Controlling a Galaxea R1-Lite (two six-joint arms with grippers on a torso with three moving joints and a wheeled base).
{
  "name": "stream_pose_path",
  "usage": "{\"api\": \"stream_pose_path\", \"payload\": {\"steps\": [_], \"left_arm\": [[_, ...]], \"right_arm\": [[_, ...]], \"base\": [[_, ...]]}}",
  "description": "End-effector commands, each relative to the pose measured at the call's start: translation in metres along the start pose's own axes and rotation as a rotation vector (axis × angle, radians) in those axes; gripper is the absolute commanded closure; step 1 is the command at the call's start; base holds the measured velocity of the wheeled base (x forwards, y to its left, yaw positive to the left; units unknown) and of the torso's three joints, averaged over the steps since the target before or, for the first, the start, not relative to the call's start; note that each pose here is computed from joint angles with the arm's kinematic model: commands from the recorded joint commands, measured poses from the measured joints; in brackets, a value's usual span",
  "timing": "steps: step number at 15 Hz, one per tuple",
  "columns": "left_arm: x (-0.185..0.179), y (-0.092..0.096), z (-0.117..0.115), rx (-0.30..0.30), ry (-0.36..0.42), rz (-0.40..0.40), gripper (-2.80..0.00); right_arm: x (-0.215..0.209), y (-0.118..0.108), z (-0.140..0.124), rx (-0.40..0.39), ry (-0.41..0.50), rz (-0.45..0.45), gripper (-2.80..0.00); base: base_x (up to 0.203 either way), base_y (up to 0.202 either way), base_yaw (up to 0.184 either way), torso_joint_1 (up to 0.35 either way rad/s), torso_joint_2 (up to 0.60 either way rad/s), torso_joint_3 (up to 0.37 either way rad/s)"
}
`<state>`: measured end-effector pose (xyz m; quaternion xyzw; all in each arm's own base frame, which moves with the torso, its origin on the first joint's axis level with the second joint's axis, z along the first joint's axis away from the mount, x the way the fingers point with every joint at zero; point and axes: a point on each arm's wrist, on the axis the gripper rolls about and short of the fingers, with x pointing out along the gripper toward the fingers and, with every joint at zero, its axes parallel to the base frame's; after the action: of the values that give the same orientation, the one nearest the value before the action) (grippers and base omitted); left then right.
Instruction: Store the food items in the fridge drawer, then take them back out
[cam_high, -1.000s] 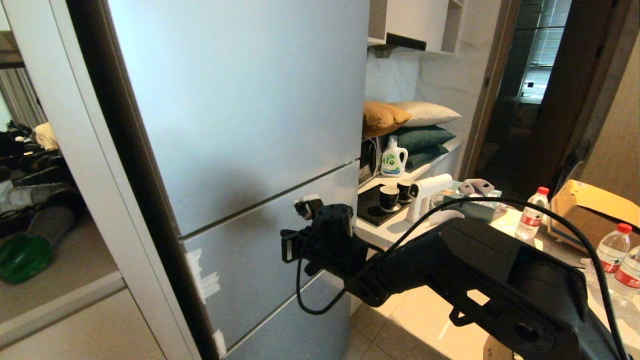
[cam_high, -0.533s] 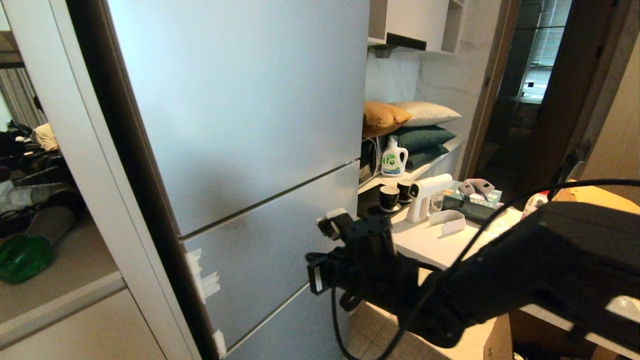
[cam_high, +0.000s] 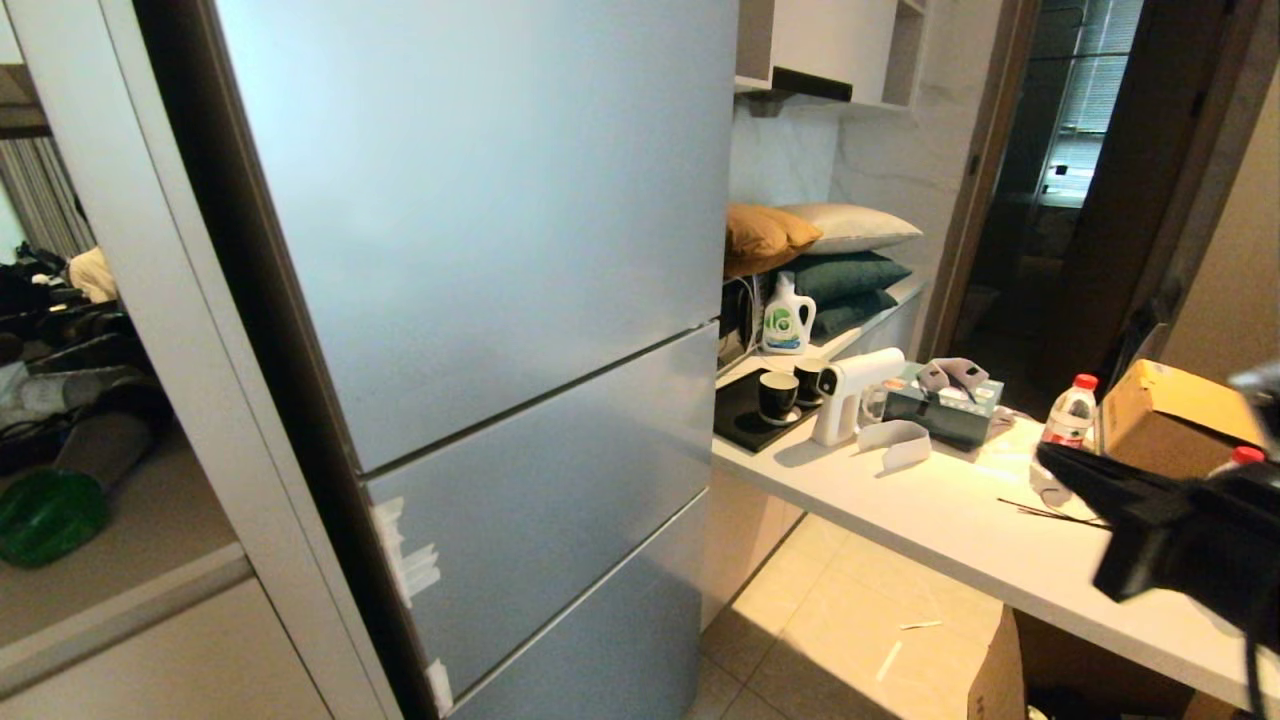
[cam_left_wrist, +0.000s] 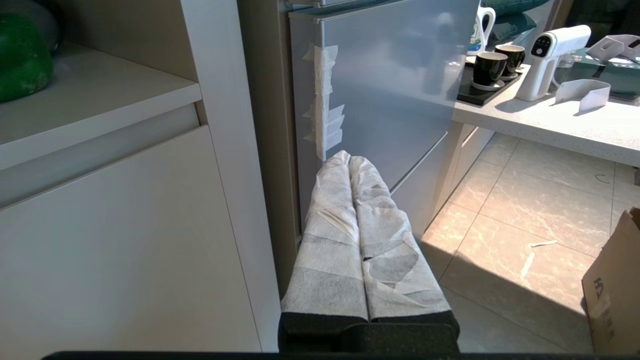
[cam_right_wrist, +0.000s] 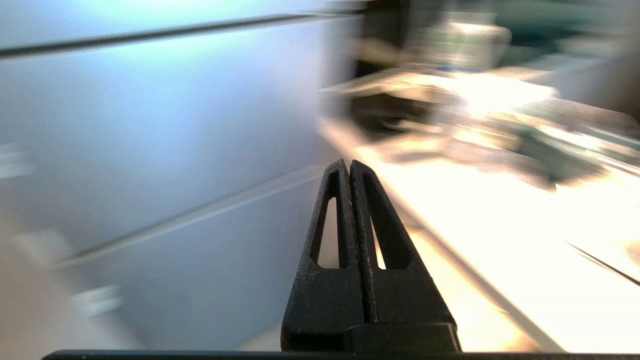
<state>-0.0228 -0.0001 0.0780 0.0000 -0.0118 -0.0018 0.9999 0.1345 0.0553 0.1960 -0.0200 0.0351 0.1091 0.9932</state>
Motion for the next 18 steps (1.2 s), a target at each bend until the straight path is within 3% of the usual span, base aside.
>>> {"api": "stream_pose_path", "payload": {"steps": [1, 4, 7, 9, 10, 18], "left_arm": [[0.001, 0.0, -0.003, 0.0, 0.01, -0.001, 0.0], [0.001, 0.0, -0.003, 0.0, 0.01, 0.0, 0.0], [0.001, 0.0, -0.003, 0.0, 0.008, 0.001, 0.0], [0.001, 0.0, -0.003, 0.0, 0.008, 0.0, 0.0], [0.001, 0.0, -0.003, 0.0, 0.008, 0.0, 0.0], [0.001, 0.0, -0.003, 0.0, 0.008, 0.001, 0.0]], "right_arm": [[-0.088, -0.028, -0.029, 0.01, -0.146, -0.143, 0.0], [-0.13, -0.023, -0.083, -0.022, -0.056, -0.142, 0.0], [-0.155, -0.017, -0.115, -0.056, -0.124, -0.161, 0.0], [-0.158, -0.015, -0.13, -0.06, -0.092, -0.181, 0.0], [-0.156, -0.015, -0.134, -0.056, -0.049, -0.188, 0.0], [-0.156, -0.016, -0.134, -0.006, -0.055, -0.2, 0.0]], "base": [[0.0, 0.0, 0.0, 0.0, 0.0, 0.0], [0.0, 0.0, 0.0, 0.0, 0.0, 0.0], [0.0, 0.0, 0.0, 0.0, 0.0, 0.0], [0.0, 0.0, 0.0, 0.0, 0.0, 0.0], [0.0, 0.0, 0.0, 0.0, 0.0, 0.0], [0.0, 0.0, 0.0, 0.0, 0.0, 0.0]]}}
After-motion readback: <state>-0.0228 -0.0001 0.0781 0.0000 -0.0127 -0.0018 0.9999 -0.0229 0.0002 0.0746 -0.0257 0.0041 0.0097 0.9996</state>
